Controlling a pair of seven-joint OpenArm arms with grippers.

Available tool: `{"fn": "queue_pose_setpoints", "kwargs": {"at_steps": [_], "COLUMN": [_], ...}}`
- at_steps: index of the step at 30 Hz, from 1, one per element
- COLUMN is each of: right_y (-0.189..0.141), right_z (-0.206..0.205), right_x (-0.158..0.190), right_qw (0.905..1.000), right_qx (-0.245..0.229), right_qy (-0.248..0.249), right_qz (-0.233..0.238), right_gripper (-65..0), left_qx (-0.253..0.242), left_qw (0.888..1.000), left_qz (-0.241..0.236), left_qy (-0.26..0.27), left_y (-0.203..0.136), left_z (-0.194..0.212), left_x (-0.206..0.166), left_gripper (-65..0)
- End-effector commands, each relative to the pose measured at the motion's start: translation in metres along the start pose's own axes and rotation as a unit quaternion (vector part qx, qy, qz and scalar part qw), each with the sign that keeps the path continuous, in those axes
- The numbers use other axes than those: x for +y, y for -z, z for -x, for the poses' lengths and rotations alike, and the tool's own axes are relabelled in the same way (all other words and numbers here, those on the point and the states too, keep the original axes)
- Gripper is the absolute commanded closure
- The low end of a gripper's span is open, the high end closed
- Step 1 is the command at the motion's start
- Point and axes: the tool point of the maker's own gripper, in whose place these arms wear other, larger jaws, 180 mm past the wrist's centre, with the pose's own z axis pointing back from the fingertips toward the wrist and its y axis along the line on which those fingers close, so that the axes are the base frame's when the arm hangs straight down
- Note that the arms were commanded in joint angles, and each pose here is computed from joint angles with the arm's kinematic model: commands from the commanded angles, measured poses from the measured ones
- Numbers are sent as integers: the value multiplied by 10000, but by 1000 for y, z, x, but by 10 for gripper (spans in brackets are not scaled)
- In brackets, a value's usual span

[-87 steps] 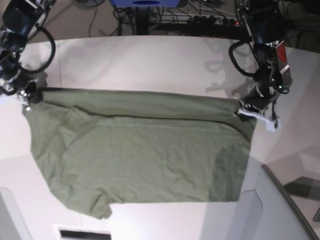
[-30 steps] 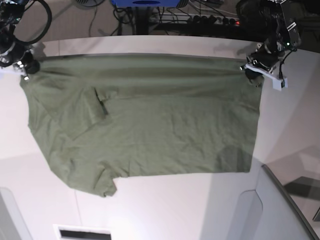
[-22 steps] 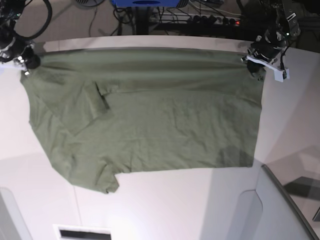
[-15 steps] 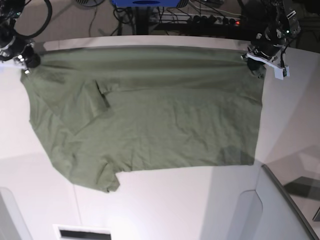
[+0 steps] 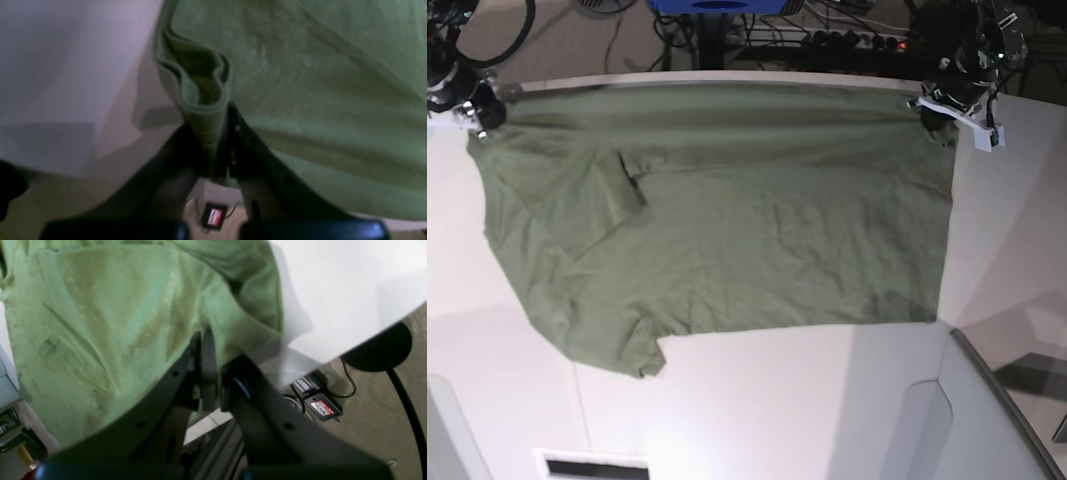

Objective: Layout the t-shirt on the table in an organized manner, then fold the t-shirt properly
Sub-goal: 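Lower the shirt flat with both grippers, stretching it apart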

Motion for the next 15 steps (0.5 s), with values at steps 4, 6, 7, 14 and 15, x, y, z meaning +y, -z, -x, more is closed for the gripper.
{"fn": "queue_pose_setpoints", "kwargs": {"at_steps": [4,6,7,14,15], "right_y": [-6,-6,-6,-4,-4], "right_z": [-19,-19,-18,-8,-9], "right_x": [2,1,1,4,4], "right_qw": [9996,9996,9996,9997,9997], "right_qx": [-279,-279,-264,-231,-239], "right_qy": [-68,-46,-42,53,53], "right_qz": [-17,-10,-16,-67,-67], "right_gripper": [-8,-11,-21,-356,-375], "left_qx": [-100,-81,-86,-132,-149], "left_qw": [9999,9999,9999,9998,9998], "left_qz": [-106,-111,-112,-109,-126], "left_qy": [86,71,77,109,109], "left_y": [-4,-3,-3,-5,-6], "left_z": [-7,-6,-6,-10,-11], "left_x": [6,7,7,6,7], "left_gripper": [0,0,0,-214,-304]}}
